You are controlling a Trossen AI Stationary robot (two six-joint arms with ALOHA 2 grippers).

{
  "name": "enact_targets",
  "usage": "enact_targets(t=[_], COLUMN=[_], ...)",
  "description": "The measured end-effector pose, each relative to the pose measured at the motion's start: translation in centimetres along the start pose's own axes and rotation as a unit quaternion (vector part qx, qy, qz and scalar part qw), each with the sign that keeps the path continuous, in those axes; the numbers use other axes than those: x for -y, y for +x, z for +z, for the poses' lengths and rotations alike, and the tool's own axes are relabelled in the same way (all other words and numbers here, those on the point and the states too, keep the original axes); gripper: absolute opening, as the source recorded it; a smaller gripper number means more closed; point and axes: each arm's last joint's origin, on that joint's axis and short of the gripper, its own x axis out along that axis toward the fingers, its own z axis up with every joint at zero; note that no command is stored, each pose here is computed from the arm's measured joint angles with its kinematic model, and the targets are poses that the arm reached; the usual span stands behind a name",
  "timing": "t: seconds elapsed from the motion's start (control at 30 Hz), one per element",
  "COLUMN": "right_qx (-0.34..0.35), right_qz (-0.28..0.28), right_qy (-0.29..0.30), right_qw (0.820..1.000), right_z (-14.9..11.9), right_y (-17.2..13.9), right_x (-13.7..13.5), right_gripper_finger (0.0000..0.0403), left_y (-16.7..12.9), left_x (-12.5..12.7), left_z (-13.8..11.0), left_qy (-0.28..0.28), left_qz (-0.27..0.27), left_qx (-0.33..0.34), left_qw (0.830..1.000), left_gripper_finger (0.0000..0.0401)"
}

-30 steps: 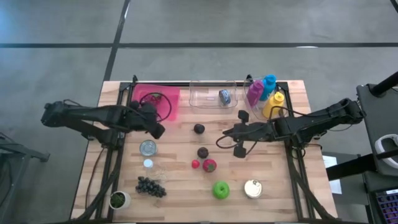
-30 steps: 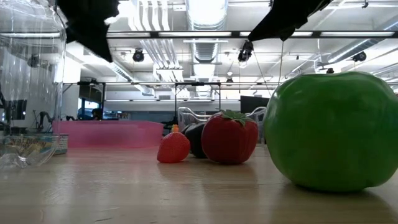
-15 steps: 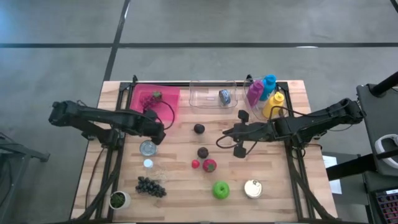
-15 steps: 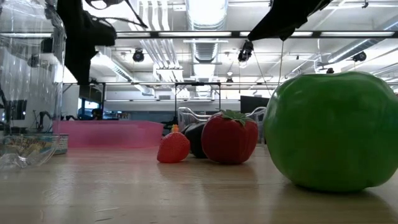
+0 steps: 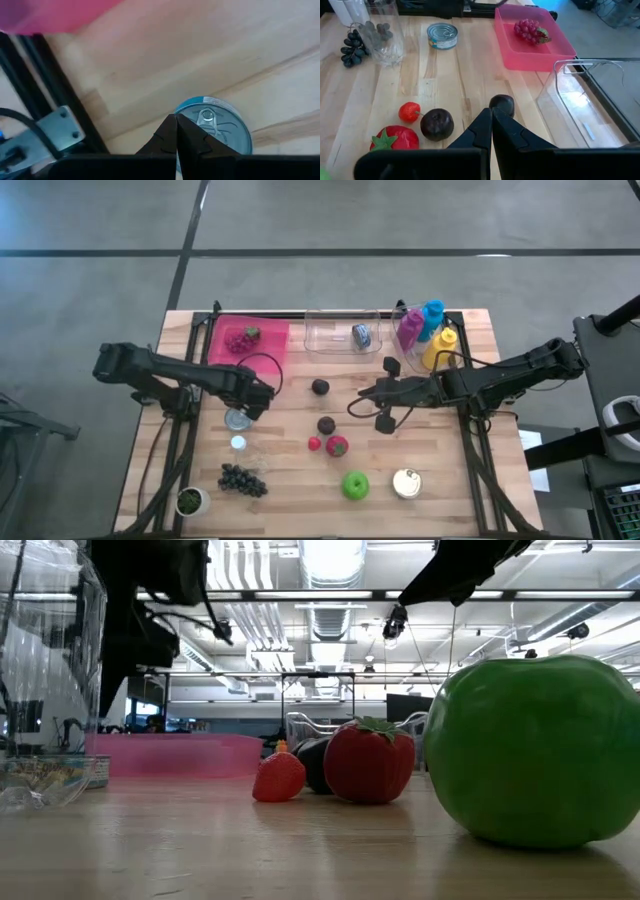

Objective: Pick & Place Food Item
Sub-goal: Move the light blue tuna can to the center of the table

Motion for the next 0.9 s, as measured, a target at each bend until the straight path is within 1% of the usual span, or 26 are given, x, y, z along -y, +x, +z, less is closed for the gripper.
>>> enact_targets(t=[0.1,0.2,0.4,0.7,0.9], right_qx=[0.000,0.000,0.001,0.001,0.001], right_qz=[0.000,0.000,0.000,0.000,0.000], right_qy=[0.000,0.000,0.000,0.000,0.000], right_qw=[1.000,1.000,1.000,1.000,1.000], right_z=[0.0,0.0,0.0,0.0,0.0], right_y=[0.0,0.0,0.0,0.0,0.0], right_x=[0.0,0.0,0.0,0.0,0.0], right_gripper_finger=[0.0008,0.0008,0.0008,0.0008,0.0008], left_y=[1.2,2.3,4.0,4.2,4.1], left_x=[0.1,0.6,0.6,1.1,2.0], left_z=[-0.1,-0.1,-0.8,-0.6,-0.1], left_qy=[-0.008,-0.011,-0.010,0.001,0.030], left_qz=[-0.014,-0.050,-0.067,-0.102,-0.146], left_qx=[-0.014,-0.018,-0.043,-0.026,0.009], left_qw=[1.000,0.999,0.997,0.994,0.989], left_gripper_finger=[0.0001,0.0001,0.0001,0.0001,0.0001])
